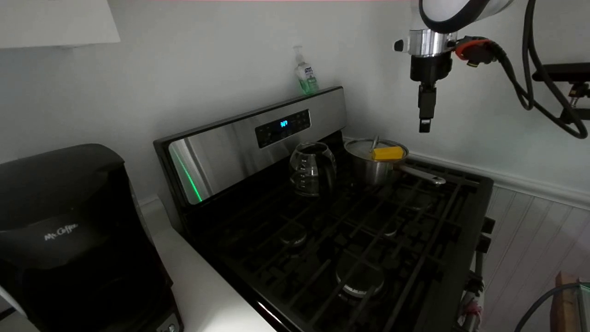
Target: Move the yellow block to the left side of the stove
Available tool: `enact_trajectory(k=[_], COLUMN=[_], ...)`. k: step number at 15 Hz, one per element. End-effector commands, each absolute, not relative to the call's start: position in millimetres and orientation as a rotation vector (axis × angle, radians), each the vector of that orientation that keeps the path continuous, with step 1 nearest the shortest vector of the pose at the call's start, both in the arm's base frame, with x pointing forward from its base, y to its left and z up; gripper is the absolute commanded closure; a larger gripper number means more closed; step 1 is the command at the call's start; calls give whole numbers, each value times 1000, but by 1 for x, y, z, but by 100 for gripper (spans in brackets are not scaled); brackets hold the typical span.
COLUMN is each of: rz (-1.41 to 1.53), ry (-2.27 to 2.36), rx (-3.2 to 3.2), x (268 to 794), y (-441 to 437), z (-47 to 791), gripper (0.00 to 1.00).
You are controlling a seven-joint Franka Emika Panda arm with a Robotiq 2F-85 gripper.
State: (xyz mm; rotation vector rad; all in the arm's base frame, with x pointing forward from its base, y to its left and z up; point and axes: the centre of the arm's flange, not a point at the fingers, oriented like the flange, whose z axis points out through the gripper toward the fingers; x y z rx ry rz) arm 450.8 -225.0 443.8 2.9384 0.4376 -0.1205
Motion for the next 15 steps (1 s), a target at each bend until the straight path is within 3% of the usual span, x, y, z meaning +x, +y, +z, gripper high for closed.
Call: enact_trajectory(k=[1,8,15], rz=[-6,308,249], ry=[644,780,545], rx=[2955,2868,2952], x=[450,473,480], y=[-219,-224,-249], z=[430,397,365], gripper=[0,0,0])
